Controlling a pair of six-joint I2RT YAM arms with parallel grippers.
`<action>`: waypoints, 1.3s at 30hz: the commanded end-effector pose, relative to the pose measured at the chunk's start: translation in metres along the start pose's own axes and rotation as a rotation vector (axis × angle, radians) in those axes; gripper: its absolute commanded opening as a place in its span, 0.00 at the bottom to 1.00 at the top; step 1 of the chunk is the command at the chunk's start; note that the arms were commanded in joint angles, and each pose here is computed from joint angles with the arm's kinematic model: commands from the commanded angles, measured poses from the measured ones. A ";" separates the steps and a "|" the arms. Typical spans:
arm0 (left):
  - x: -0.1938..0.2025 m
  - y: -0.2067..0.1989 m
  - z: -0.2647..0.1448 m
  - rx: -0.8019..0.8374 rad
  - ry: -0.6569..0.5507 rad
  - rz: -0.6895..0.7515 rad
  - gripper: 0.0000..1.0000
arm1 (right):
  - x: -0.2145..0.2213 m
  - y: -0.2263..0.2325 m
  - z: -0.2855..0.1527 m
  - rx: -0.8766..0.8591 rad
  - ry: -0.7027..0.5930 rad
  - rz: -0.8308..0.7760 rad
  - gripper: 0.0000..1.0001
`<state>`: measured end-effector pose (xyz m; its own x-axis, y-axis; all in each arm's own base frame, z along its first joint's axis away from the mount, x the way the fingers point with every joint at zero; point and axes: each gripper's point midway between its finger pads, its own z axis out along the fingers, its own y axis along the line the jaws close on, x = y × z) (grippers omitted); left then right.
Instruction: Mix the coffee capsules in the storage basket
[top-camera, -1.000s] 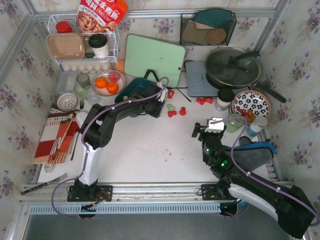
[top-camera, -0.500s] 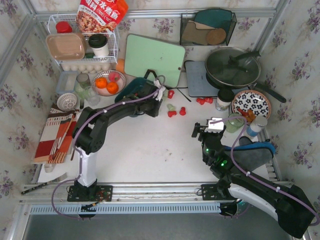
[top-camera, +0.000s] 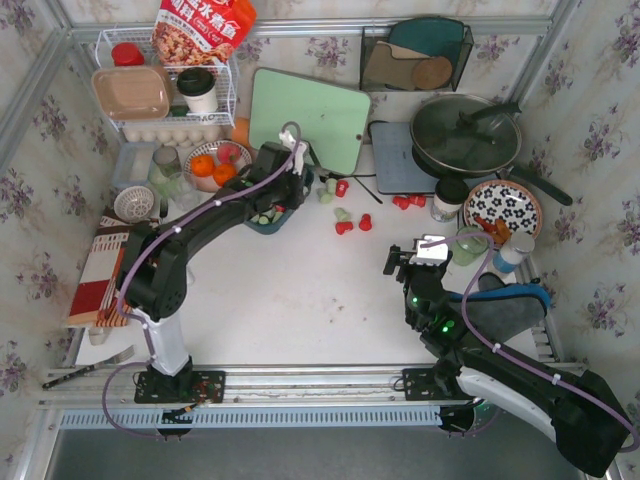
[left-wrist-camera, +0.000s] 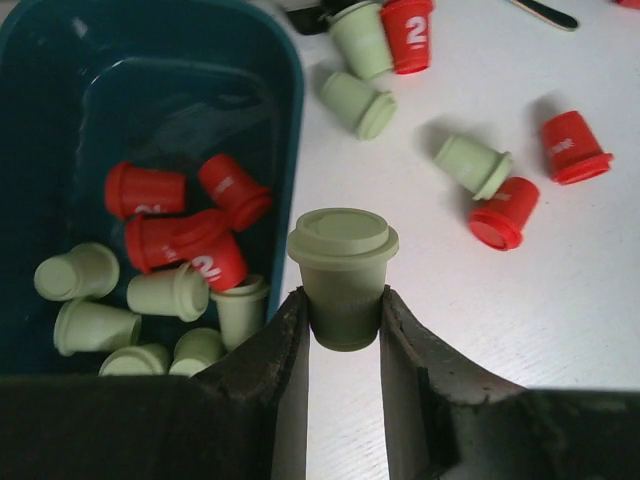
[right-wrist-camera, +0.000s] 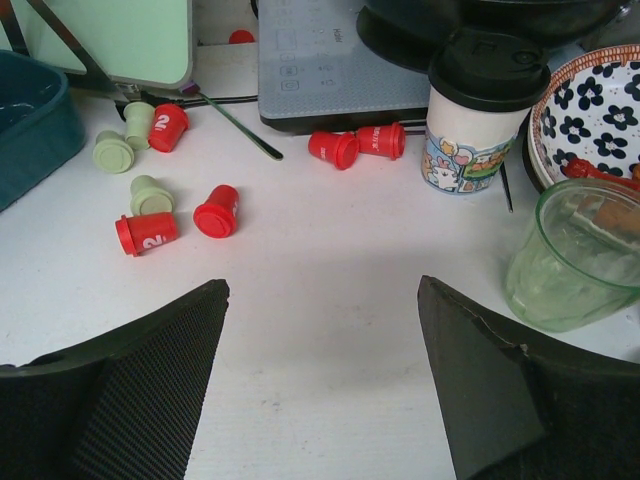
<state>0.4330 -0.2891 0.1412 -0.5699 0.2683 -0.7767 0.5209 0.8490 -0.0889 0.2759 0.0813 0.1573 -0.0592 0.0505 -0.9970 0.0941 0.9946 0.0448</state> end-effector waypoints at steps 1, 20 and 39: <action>-0.005 0.014 -0.006 -0.022 -0.045 -0.076 0.21 | -0.006 0.001 0.000 -0.001 -0.012 0.016 0.84; 0.036 0.077 -0.016 -0.163 0.012 -0.215 0.24 | -0.003 0.002 0.001 0.002 -0.002 0.007 0.84; 0.057 0.098 0.000 -0.235 0.118 -0.302 0.71 | 0.006 0.013 0.007 -0.030 0.030 -0.020 0.84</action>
<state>0.4494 -0.1929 0.0762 -0.7722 0.0422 -0.6340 0.1734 0.9739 -0.1463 0.2788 0.0880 0.1439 -0.1067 0.0124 -0.9942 0.0721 0.9974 0.0047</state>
